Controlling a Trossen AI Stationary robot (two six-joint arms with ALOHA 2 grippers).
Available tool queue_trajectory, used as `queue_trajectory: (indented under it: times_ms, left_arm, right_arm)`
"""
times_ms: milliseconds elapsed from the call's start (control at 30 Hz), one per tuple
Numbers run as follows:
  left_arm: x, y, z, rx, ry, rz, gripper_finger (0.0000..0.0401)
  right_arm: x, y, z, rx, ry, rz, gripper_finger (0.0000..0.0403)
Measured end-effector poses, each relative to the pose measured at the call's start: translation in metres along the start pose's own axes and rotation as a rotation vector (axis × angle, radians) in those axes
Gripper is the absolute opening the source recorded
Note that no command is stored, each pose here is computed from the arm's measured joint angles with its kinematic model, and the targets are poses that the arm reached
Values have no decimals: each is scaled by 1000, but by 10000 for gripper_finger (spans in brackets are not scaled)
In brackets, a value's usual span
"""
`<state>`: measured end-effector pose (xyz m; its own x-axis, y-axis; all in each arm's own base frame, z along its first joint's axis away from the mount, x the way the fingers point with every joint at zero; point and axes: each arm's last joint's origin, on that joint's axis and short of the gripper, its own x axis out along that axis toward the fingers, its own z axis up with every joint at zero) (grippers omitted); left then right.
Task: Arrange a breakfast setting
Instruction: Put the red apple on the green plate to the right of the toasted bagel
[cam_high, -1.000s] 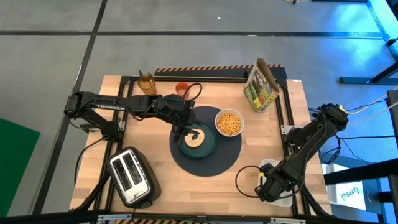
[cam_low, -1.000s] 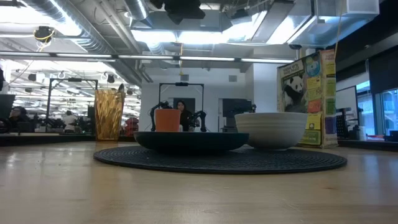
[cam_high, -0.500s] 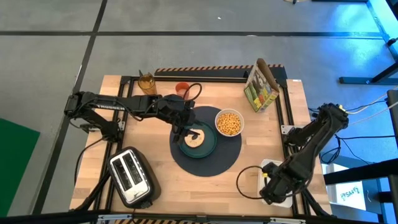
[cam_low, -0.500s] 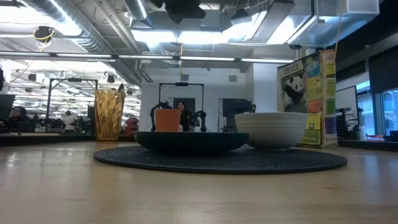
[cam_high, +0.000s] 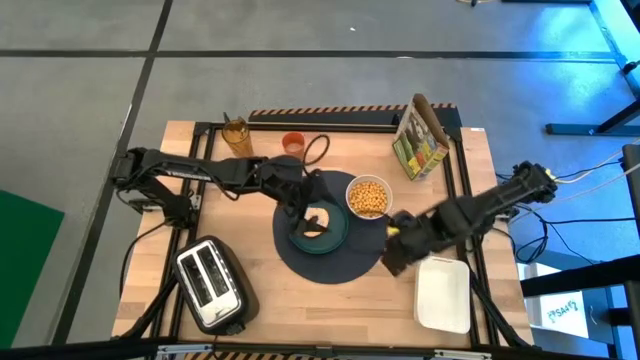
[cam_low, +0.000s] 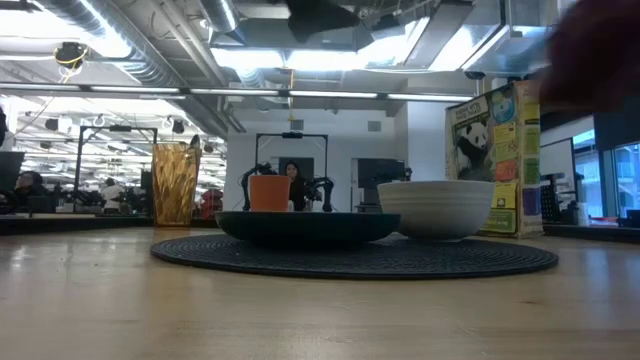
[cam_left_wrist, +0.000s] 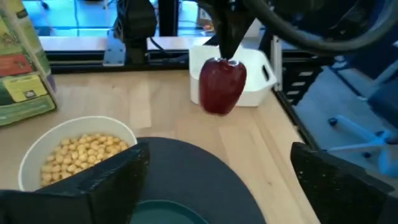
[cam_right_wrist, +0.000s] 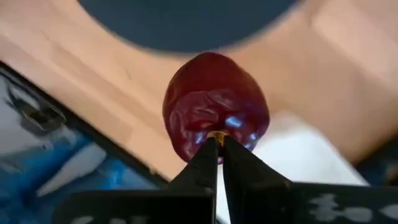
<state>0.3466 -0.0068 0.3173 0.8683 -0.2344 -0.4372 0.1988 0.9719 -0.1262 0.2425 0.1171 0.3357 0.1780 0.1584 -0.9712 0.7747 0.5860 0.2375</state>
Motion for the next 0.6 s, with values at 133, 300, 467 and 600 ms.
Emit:
queue_trajectory:
  times_ms: [133, 300, 467, 600]
  left_arm:
    - [13, -6, -1, 25, -23, 54, 398]
    - [28, -4, -4, 33, -56, 227, 396]
    - [34, -3, -6, 35, -63, 249, 395]
    - [42, -3, -12, 68, -29, 248, 395]
  right_arm:
    - [-2, -3, 28, -1, -74, 22, 0]
    - [-5, -9, 57, 66, -151, 54, 0]
    - [-9, -14, 81, 98, -226, 80, 0]
    - [-13, -12, 97, 77, -284, 159, 0]
